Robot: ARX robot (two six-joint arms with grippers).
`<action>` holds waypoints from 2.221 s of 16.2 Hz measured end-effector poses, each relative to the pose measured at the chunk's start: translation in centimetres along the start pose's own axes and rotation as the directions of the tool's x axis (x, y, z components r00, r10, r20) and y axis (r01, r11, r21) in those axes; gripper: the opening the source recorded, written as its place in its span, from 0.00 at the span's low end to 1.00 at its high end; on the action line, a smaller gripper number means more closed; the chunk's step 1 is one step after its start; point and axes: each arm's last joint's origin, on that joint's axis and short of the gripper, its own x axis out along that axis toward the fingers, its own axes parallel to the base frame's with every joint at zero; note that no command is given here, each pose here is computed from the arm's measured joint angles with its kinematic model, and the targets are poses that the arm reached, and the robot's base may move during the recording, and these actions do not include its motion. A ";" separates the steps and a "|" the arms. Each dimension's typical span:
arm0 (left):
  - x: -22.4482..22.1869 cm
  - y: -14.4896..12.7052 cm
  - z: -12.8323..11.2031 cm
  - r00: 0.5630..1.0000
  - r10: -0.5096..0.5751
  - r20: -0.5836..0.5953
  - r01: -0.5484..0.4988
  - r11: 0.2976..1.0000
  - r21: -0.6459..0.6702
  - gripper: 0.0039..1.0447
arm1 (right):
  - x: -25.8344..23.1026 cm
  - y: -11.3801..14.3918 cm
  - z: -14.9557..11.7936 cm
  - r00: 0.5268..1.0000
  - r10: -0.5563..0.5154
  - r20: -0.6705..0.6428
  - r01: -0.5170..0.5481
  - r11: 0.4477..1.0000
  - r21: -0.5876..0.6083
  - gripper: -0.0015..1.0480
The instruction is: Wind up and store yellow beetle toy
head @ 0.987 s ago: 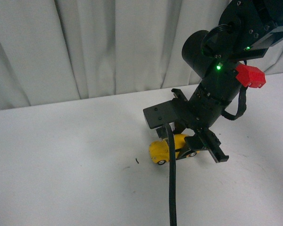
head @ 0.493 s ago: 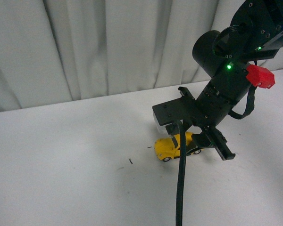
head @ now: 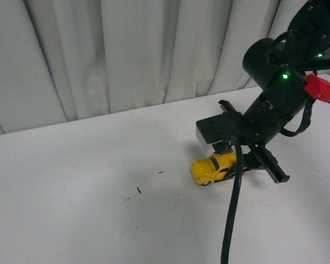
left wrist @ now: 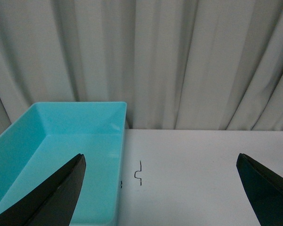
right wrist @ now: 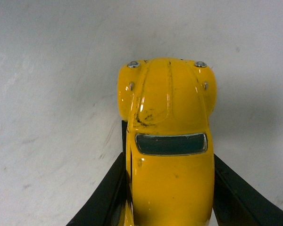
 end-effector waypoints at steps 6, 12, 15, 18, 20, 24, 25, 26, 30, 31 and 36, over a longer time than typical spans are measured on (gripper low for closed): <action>0.0 0.0 0.0 1.000 0.000 0.000 0.000 1.000 0.000 0.94 | -1.8 1.2 -4.4 1.000 0.004 -0.001 -0.004 0.997 0.080 0.40; 0.0 0.0 0.0 1.000 0.000 0.000 0.000 1.000 0.000 0.94 | -3.4 2.3 -7.3 1.000 0.023 -0.021 -0.019 0.986 0.167 0.40; 0.0 0.0 0.0 1.000 0.000 0.000 0.000 1.000 0.000 0.94 | -3.8 2.9 -8.2 0.999 0.020 -0.027 -0.015 0.980 0.200 0.40; 0.0 0.0 0.0 1.000 0.000 0.000 0.000 1.000 0.000 0.94 | -3.9 3.0 -8.5 0.999 0.016 -0.028 -0.010 0.978 0.209 0.40; 0.0 0.0 0.0 1.000 0.000 0.000 0.000 1.000 0.000 0.94 | -3.9 3.0 -8.5 1.000 0.007 -0.022 -0.002 0.978 0.206 0.40; 0.0 0.0 0.0 1.000 -0.001 0.000 0.001 1.000 0.000 0.94 | -3.4 3.3 -8.4 0.999 0.025 -0.024 -0.019 0.978 0.208 0.72; 0.0 0.0 0.0 1.000 0.000 0.000 0.000 1.000 0.000 0.94 | -3.4 3.3 -8.4 0.999 0.024 -0.024 -0.019 0.978 0.209 0.80; 0.0 0.0 0.0 1.000 0.000 0.000 0.000 1.000 0.000 0.94 | -3.4 3.3 -8.4 0.999 0.025 -0.024 -0.020 0.977 0.210 0.91; 0.0 0.0 0.0 1.000 0.000 0.000 0.000 1.000 0.000 0.94 | -3.4 3.3 -8.4 0.999 0.024 -0.025 -0.018 0.977 0.213 0.94; 0.0 0.0 0.0 1.000 0.000 0.000 0.000 1.000 0.000 0.94 | -3.4 3.3 -8.4 0.999 0.024 -0.024 -0.018 0.977 0.213 0.94; 0.0 0.0 0.0 1.000 0.000 0.000 0.000 1.000 0.000 0.94 | -3.3 3.2 -8.2 0.999 0.022 -0.024 -0.016 0.979 0.205 0.94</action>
